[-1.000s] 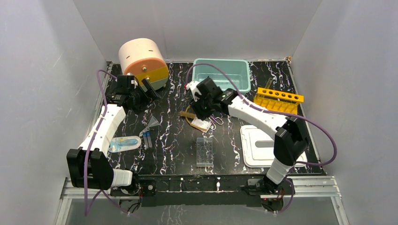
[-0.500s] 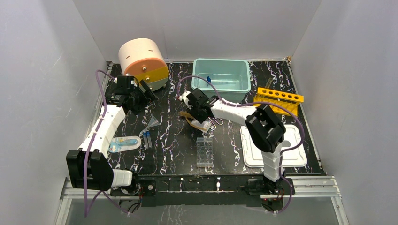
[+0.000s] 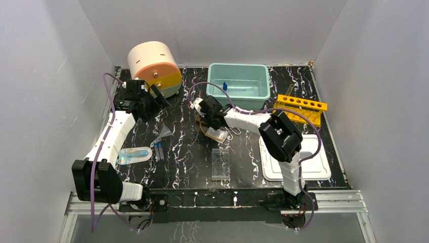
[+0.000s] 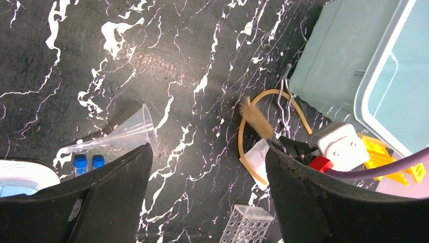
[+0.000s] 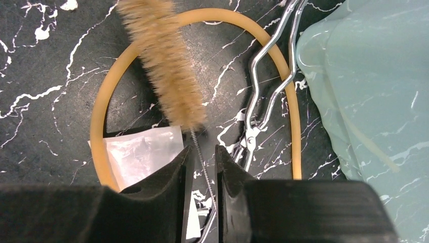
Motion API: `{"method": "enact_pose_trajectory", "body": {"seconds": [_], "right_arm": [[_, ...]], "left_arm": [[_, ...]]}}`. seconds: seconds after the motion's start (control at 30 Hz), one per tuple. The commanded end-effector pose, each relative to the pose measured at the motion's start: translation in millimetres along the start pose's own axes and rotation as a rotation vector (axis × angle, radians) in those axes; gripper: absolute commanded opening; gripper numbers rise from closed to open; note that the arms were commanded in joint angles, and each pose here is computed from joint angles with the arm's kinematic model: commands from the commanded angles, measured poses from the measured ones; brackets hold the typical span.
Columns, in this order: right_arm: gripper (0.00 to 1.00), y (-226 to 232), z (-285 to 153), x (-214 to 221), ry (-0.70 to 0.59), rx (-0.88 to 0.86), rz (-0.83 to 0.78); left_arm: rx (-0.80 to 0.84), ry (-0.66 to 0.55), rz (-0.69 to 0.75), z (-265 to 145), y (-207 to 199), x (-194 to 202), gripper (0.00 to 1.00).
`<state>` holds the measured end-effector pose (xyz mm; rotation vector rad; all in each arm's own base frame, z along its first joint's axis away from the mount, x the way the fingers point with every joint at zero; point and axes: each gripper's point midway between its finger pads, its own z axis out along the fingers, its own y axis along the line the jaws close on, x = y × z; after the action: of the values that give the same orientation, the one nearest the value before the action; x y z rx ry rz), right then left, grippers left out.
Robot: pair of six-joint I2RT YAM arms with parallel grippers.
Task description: Organize the chemistry lab equipment
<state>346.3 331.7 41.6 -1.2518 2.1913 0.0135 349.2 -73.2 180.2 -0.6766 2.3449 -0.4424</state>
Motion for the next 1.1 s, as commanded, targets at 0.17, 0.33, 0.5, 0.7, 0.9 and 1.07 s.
{"method": "enact_pose_trajectory", "body": {"seconds": [0.17,0.33,0.5,0.7,0.9,1.07], "right_arm": [[0.32,2.3,7.5,-14.7,-0.040,-0.024,-0.026],[0.37,-4.3,12.4,-13.1,-0.030,0.019,-0.010],[0.37,-3.8,21.1,-10.4,-0.011,0.001,0.030],[0.34,9.5,26.8,-1.7,0.006,-0.111,0.056],[0.27,14.2,28.0,4.5,0.014,-0.197,0.087],[0.09,10.2,27.5,1.5,0.013,-0.180,0.085]], "left_arm": [[-0.004,-0.011,0.018,-3.0,-2.6,-7.0,0.82],[-0.008,-0.006,0.019,-2.7,-0.9,-5.1,0.82],[-0.012,-0.007,0.023,-3.6,0.0,-4.8,0.82],[-0.012,-0.011,0.024,-5.4,-0.8,-6.5,0.83],[-0.016,-0.014,0.026,-7.1,0.4,-6.5,0.83],[-0.017,-0.015,0.024,-7.4,0.7,-6.3,0.83]]}}
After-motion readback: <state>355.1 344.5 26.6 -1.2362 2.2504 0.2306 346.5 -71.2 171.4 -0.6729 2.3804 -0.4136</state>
